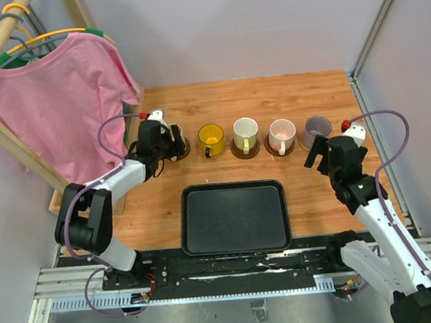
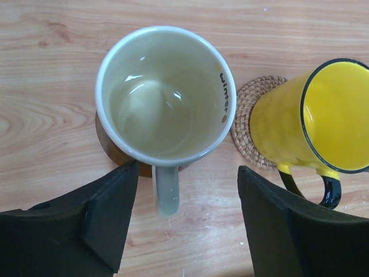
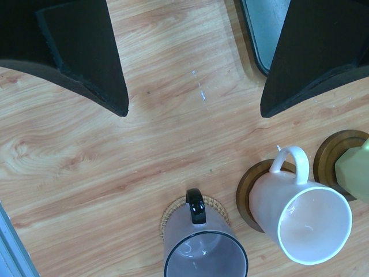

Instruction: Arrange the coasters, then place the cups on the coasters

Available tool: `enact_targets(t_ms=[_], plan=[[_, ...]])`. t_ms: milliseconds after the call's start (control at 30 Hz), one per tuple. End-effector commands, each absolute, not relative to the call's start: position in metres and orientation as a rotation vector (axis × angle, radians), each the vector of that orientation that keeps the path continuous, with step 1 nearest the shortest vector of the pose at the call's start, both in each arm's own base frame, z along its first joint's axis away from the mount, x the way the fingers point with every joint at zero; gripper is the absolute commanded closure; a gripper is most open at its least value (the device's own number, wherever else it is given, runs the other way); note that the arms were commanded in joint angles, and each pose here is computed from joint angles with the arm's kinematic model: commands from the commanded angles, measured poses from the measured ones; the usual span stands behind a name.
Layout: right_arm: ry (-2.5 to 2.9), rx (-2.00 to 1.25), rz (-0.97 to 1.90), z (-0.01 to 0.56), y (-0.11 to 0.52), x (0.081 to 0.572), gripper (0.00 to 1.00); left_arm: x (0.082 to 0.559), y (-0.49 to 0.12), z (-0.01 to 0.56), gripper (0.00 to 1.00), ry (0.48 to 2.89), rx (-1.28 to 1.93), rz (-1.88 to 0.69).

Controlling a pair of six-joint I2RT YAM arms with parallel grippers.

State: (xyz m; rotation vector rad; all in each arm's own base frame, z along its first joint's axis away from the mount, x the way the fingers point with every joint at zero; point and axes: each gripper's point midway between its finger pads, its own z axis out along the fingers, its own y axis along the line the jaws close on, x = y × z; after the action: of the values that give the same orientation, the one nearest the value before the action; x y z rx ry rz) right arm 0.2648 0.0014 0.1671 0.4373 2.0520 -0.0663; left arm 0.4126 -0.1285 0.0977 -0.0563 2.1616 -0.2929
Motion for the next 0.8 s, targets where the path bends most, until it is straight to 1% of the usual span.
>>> enact_targets(t_ms=[0, 367, 633, 667, 700, 767], plan=[[2.056, 0.458, -0.062, 0.165, -0.001, 0.262, 0.02, 0.422, -0.127, 0.127, 0.25, 2.086, -0.056, -0.297], [2.049, 0.459, -0.055, 0.166, -0.001, 0.259, 0.02, 0.407, -0.112, 0.146, 0.15, 2.075, -0.089, -0.242], [2.019, 0.462, -0.08, 0.177, -0.006, 0.26, 0.02, 0.378, -0.093, 0.171, 0.08, 2.04, -0.18, -0.209], [2.012, 0.464, -0.092, 0.179, -0.008, 0.262, 0.02, 0.374, -0.089, 0.175, 0.03, 2.031, -0.201, -0.201], [2.01, 0.462, -0.108, 0.182, -0.009, 0.263, 0.02, 0.37, -0.086, 0.179, 0.01, 2.024, -0.216, -0.196], [2.007, 0.457, -0.14, 0.186, -0.013, 0.268, 0.02, 0.362, -0.081, 0.184, 0.0, 2.017, -0.246, -0.19]])
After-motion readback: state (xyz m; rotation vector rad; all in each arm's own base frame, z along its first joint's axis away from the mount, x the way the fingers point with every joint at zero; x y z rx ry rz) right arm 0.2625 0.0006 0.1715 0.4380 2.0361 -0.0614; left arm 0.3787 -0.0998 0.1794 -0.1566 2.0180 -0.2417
